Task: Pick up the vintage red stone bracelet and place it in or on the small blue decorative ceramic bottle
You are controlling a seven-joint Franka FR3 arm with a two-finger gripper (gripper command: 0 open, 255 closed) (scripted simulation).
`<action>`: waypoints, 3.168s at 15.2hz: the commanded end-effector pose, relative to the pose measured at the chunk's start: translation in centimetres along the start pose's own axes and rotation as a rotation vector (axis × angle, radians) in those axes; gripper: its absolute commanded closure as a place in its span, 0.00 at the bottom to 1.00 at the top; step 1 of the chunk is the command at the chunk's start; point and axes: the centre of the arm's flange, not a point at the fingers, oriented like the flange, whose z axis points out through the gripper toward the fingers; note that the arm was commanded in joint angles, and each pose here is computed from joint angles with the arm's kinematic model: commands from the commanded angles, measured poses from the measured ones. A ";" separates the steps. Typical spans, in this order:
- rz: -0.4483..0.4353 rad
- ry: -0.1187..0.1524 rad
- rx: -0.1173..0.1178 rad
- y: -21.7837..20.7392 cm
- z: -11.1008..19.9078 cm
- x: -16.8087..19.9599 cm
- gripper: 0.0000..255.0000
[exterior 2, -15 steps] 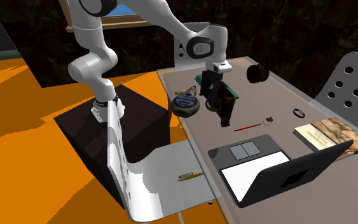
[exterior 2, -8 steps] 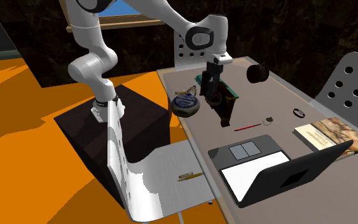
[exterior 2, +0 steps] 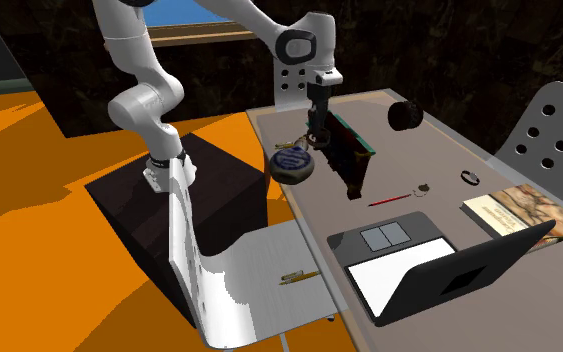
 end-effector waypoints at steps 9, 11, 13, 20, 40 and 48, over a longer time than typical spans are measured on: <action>0.001 0.000 -0.001 -7.5 -2.5 -10.0 1.00; 0.001 0.000 -0.001 -7.6 -1.5 -10.1 1.00; 0.001 0.000 -0.001 -7.7 -0.4 -10.2 1.00; 0.001 0.000 -0.001 -8.2 3.2 -10.6 1.00; 0.001 0.000 -0.001 -8.5 1.4 -10.9 0.00; 0.001 0.000 -0.001 -8.5 0.4 -10.9 0.00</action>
